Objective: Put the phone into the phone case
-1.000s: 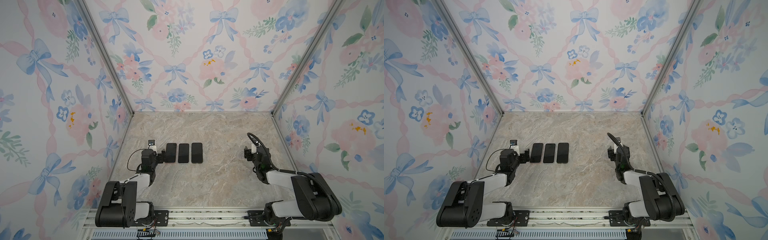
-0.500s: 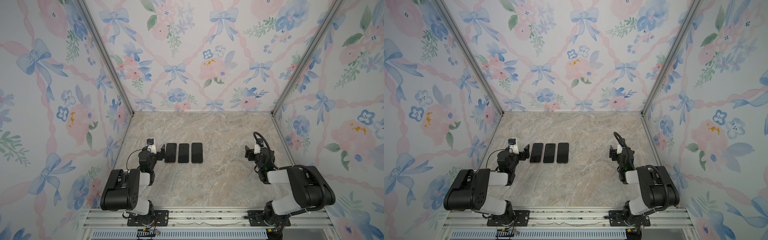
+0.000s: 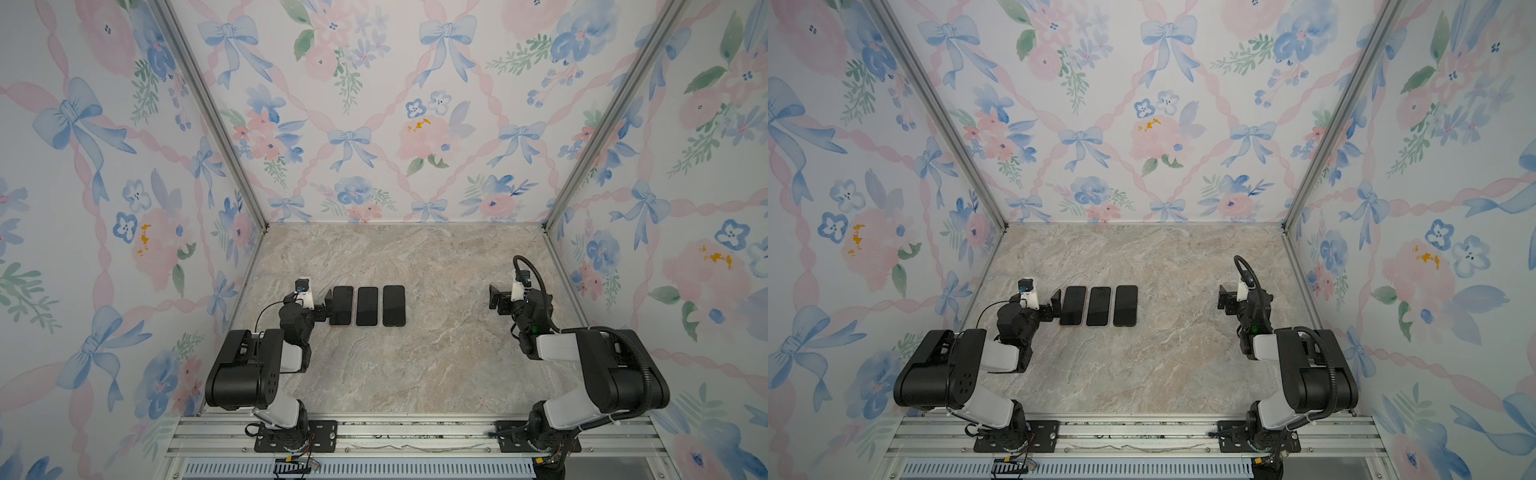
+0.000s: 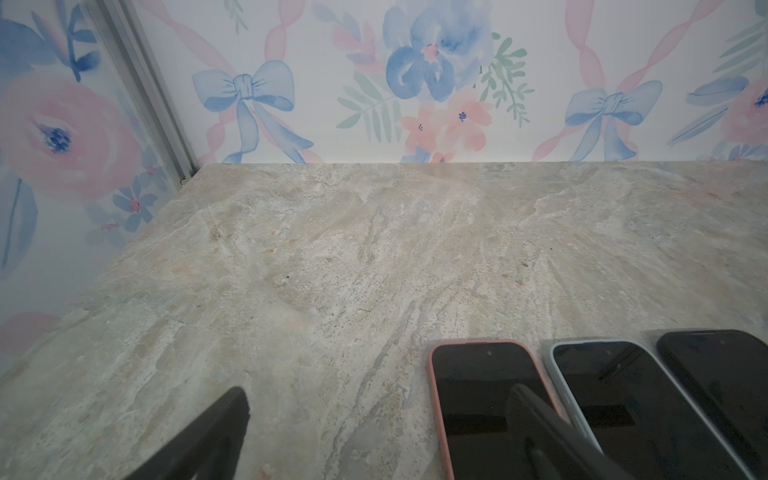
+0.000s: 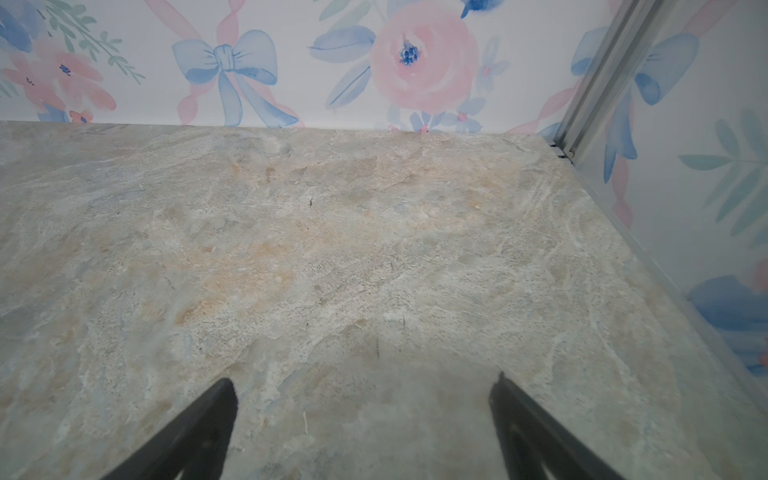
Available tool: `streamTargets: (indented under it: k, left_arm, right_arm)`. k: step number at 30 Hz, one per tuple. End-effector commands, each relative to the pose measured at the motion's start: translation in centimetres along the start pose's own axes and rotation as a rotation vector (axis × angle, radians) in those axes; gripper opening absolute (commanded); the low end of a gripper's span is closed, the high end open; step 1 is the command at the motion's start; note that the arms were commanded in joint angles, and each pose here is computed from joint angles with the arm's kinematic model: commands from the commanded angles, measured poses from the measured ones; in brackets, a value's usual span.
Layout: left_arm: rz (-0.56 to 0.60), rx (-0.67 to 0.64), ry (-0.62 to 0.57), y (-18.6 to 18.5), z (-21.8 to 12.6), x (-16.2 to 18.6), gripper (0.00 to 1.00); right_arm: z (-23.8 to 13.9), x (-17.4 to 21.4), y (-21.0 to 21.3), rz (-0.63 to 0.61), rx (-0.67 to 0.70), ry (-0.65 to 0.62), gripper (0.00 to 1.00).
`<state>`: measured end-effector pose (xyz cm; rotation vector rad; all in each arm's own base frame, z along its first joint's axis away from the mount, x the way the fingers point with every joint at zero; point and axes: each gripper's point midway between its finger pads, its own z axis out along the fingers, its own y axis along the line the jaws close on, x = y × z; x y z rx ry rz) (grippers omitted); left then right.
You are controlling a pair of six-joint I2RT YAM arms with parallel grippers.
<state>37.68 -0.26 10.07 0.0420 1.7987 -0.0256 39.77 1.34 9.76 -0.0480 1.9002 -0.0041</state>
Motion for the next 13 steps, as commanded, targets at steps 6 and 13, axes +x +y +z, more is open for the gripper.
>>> streamTargets:
  k: [6, 13]
  left_arm:
    - [0.019, -0.024, -0.021, 0.04, 0.13, -0.50, 0.98]
    - [0.018, -0.024, -0.021, 0.03, 0.09, -0.51, 0.98]
  right_arm:
    - [0.73, 0.18, -0.62, 0.000, 0.055, 0.042, 0.97]
    - [0.26, 0.03, -0.86, 0.010, 0.059, 0.019, 0.97]
